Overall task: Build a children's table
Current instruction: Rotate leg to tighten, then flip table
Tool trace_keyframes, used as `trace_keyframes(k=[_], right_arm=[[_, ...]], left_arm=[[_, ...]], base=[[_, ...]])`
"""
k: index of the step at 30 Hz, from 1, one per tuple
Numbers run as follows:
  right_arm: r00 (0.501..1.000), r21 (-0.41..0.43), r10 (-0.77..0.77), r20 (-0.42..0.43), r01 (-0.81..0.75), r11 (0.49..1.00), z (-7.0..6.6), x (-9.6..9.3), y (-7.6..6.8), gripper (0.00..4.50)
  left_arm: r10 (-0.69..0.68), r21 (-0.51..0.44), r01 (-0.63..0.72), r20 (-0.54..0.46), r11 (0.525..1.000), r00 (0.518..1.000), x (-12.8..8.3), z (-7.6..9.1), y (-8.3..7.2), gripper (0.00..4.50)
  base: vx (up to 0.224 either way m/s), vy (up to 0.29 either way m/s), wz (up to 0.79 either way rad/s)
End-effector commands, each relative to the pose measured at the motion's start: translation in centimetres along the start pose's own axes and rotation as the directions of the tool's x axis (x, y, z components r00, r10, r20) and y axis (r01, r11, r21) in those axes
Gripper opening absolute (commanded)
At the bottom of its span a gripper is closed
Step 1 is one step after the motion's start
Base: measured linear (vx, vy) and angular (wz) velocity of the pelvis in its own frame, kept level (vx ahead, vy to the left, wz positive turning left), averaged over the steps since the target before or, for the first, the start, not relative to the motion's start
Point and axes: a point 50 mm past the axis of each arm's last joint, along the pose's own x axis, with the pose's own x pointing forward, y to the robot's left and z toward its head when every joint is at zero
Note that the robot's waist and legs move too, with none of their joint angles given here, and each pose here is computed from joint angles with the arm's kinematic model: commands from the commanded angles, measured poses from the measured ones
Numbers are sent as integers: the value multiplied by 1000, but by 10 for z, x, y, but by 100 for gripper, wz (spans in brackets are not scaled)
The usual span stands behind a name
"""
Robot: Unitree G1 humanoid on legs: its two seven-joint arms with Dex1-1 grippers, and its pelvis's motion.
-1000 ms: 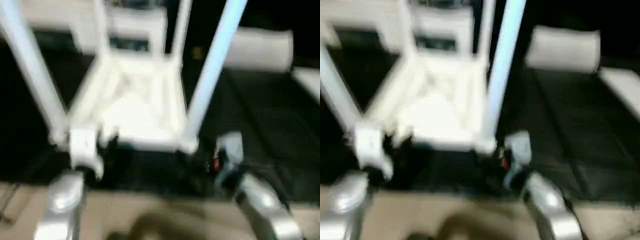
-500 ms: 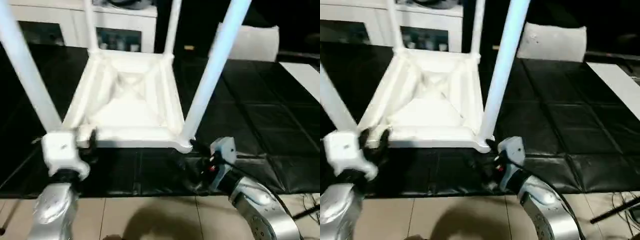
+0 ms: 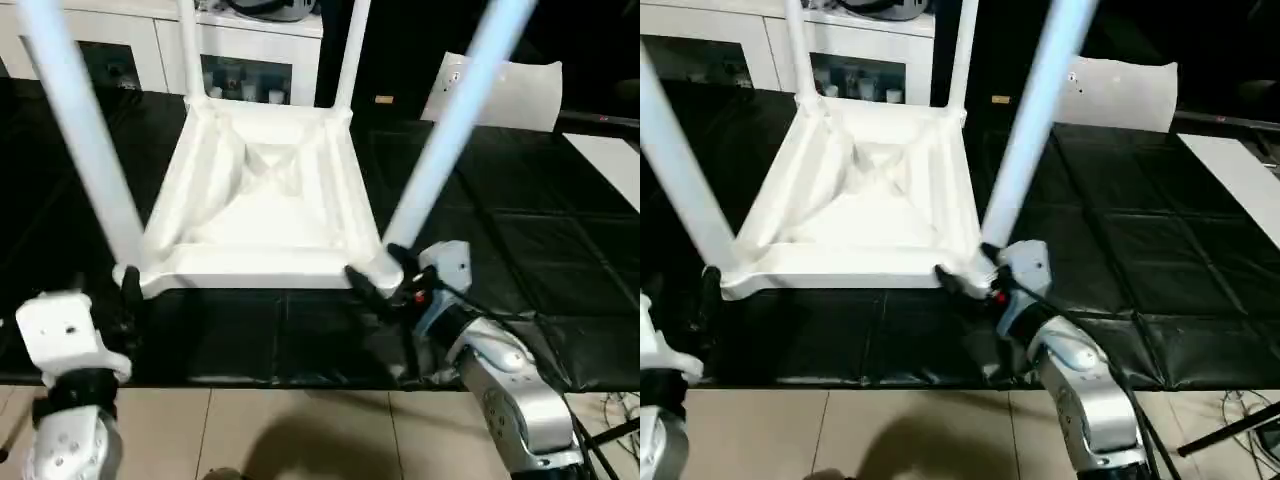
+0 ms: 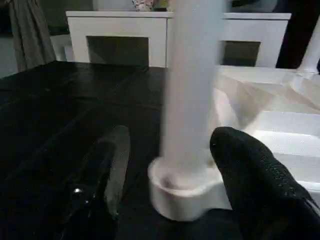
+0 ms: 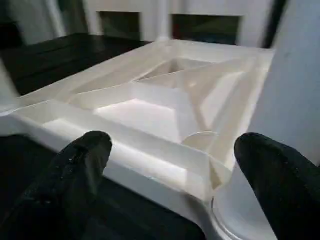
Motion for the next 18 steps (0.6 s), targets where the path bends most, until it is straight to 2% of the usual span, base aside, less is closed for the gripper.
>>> trace_keyframes(k=[1, 4, 6, 8, 13, 18], right_arm=[[993, -24, -113, 41, 114, 993, 8, -3, -19, 450], [989, -18, -137, 45, 138, 990, 7, -6, -23, 450], [996, -24, -91, 25, 91, 996, 4, -6, -16, 450], [999, -24, -53, 10, 53, 998, 1, -5, -10, 450], [1000, -19, 21, -11, -21, 1000, -3, -3, 1, 450], [985, -6, 166, -51, -167, 986, -8, -1, 19, 450]], left_arm=[[-65, -8, 65, 4, 998, 998, 5, -3, -4, 325], [-185, -55, 185, 9, 981, 983, 10, -3, -13, 352], [-265, -82, 265, 8, 961, 964, 14, -4, -19, 363], [-272, -94, 270, -3, 958, 962, 17, -6, -20, 363], [-264, -43, 263, -8, 964, 965, 29, -9, -18, 404], [-192, 11, 193, -45, 981, 980, 52, -14, -9, 445]], base=[[0, 0, 0], [0, 0, 0], [0, 0, 0], [0, 0, 0], [0, 0, 0], [0, 0, 0]])
